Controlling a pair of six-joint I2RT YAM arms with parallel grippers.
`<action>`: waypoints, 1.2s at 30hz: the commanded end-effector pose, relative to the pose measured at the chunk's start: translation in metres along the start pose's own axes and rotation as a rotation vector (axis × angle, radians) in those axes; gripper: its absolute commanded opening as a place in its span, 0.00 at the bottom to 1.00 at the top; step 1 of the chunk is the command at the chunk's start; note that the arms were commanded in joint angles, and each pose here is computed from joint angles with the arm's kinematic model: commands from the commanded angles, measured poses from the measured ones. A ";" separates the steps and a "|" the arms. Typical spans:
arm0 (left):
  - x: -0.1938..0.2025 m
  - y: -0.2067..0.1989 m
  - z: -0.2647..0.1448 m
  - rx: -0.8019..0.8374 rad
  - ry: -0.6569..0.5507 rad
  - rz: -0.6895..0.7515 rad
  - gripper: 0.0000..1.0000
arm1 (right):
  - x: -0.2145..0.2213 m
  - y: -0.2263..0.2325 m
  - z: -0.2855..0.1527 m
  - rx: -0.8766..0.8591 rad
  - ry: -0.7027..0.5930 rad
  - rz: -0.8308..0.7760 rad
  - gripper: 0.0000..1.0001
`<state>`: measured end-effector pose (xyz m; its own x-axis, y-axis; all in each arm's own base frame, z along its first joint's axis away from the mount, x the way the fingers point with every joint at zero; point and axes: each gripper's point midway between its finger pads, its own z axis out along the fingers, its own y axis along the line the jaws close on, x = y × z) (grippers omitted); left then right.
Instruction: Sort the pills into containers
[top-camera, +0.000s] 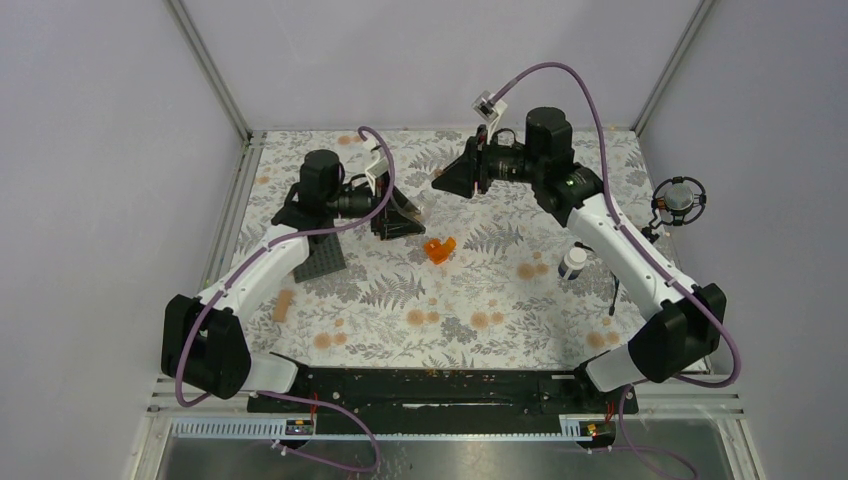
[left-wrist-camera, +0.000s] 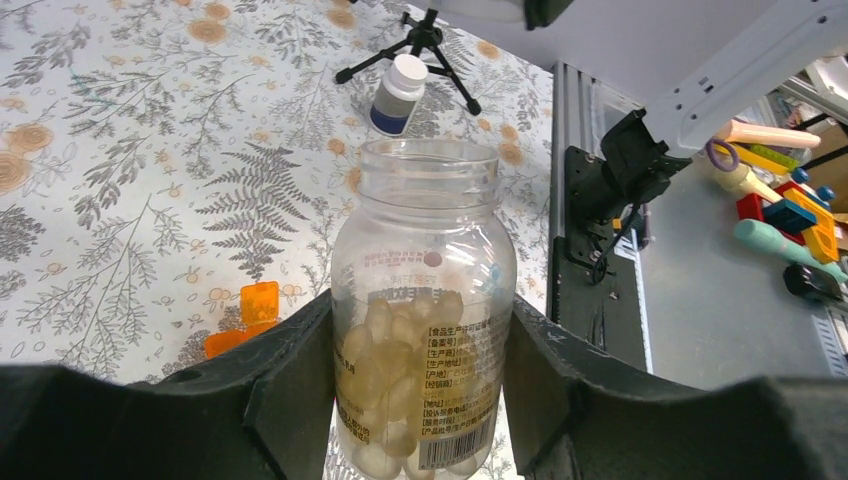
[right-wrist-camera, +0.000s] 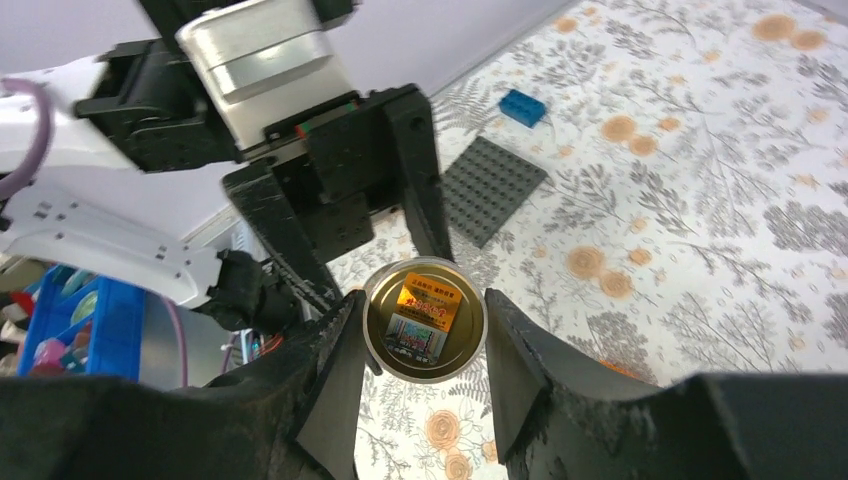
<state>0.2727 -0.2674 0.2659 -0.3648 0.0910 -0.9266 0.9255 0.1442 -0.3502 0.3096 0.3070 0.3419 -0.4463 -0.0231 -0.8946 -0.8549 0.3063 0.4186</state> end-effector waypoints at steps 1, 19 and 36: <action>-0.008 0.010 -0.004 -0.095 -0.009 0.099 0.00 | -0.004 -0.032 -0.006 0.177 -0.047 0.049 0.33; 0.094 0.090 0.008 -0.481 0.392 0.162 0.00 | 0.189 -0.191 -0.087 1.040 0.434 0.294 0.36; 0.150 0.105 0.033 -0.435 0.608 0.056 0.00 | 0.277 -0.220 -0.100 1.170 0.625 0.392 0.52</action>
<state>0.3035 -0.2624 0.0710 -0.4614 0.6170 -0.6375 0.8561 0.4982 -0.1375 0.3445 0.1463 0.0246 -0.9135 -0.0969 -0.3951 -0.1084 0.9941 0.0069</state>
